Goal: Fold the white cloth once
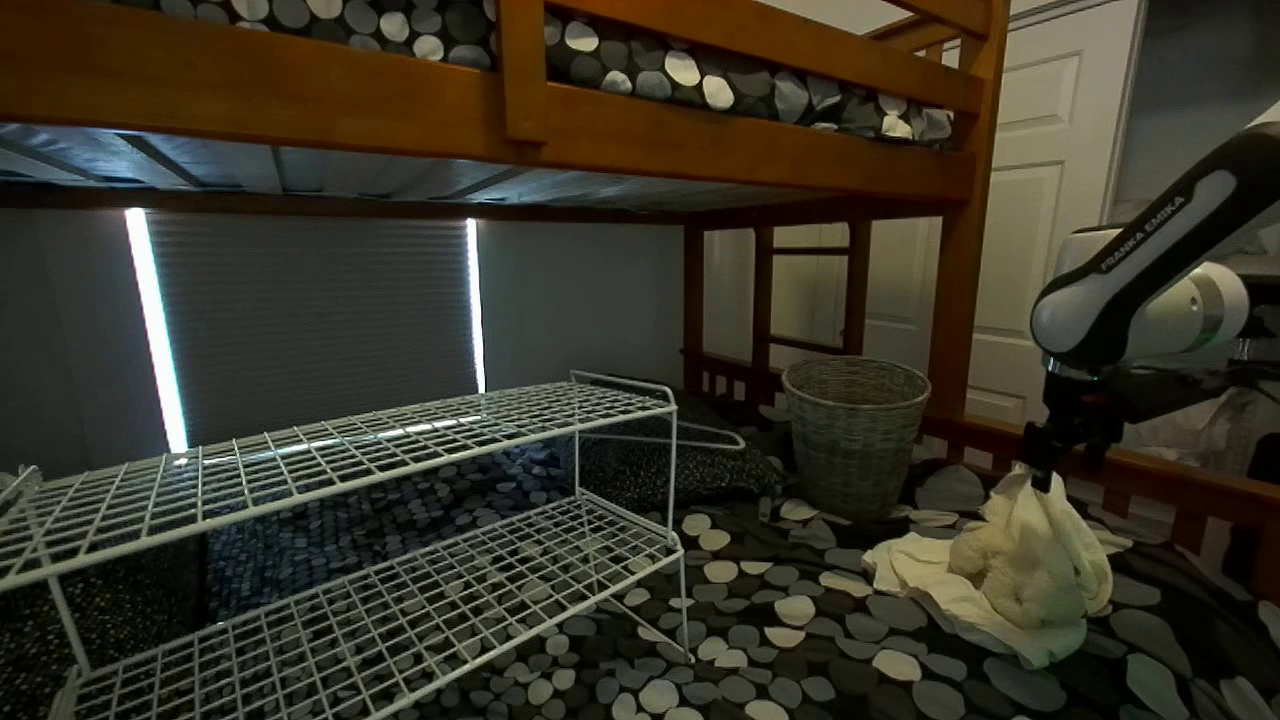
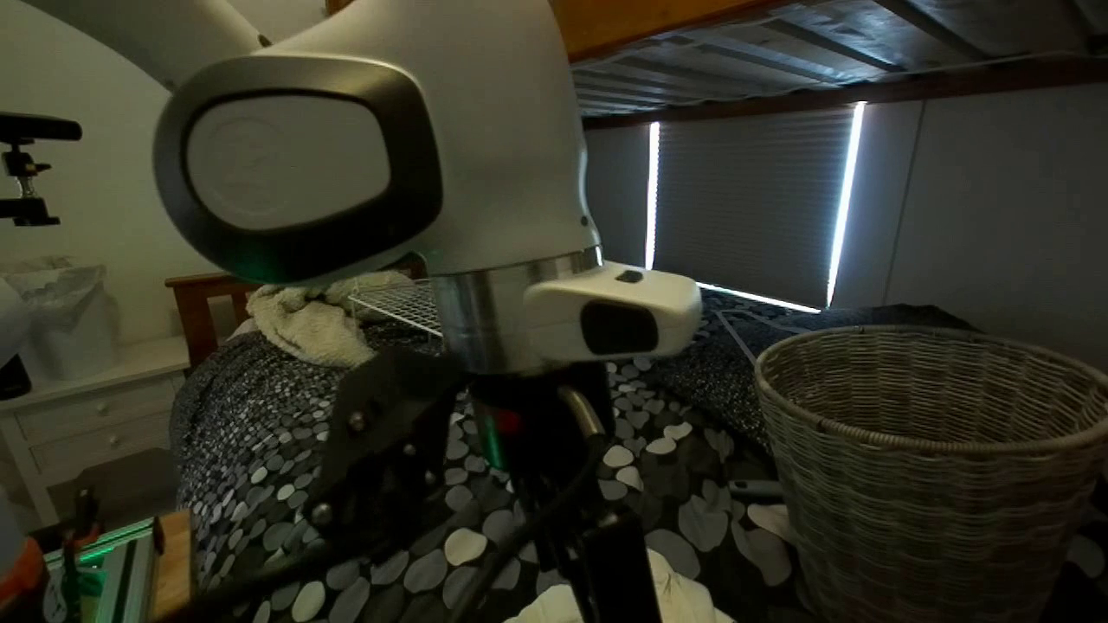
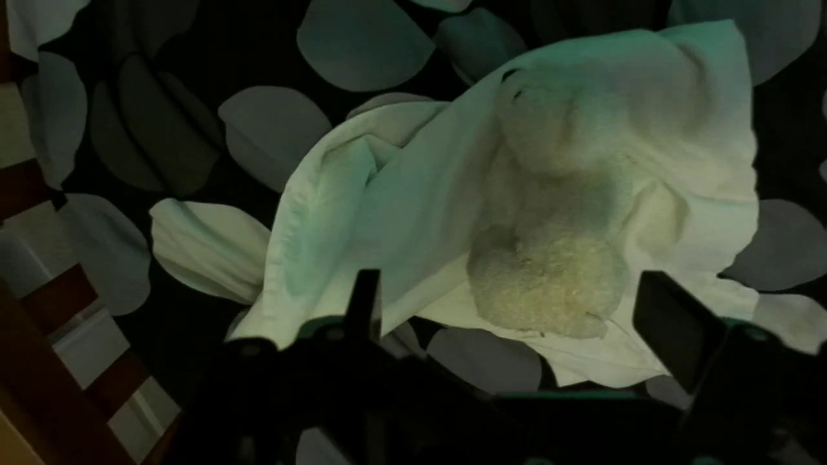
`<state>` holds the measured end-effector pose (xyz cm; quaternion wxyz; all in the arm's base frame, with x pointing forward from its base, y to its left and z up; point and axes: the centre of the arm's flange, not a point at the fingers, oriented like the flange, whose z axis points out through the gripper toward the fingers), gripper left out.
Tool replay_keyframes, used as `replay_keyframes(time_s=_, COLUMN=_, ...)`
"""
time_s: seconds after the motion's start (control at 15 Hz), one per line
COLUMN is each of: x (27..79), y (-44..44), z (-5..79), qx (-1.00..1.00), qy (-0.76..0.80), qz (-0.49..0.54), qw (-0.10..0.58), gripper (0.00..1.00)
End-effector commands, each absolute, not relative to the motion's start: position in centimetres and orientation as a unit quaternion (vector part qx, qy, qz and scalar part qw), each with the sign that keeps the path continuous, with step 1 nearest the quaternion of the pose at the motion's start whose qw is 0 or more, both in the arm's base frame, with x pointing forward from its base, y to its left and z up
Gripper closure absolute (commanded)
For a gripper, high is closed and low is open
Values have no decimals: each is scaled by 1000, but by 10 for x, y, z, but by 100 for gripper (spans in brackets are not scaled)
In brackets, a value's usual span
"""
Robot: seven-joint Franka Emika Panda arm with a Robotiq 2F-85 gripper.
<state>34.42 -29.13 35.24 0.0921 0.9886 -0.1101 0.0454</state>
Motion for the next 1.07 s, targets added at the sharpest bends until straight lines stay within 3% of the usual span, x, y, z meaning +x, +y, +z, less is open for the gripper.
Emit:
replay_keyframes(time_s=0.0, x=366, y=-338, z=322, qx=986, qy=-129, qz=38, qw=97, gripper=0)
replay_keyframes(time_s=0.93, x=397, y=-432, z=243, qx=961, qy=-186, qz=116, qw=171, gripper=0)
replay_keyframes(time_s=1.0, x=398, y=-434, z=240, qx=959, qy=-192, qz=120, qw=173, gripper=24)
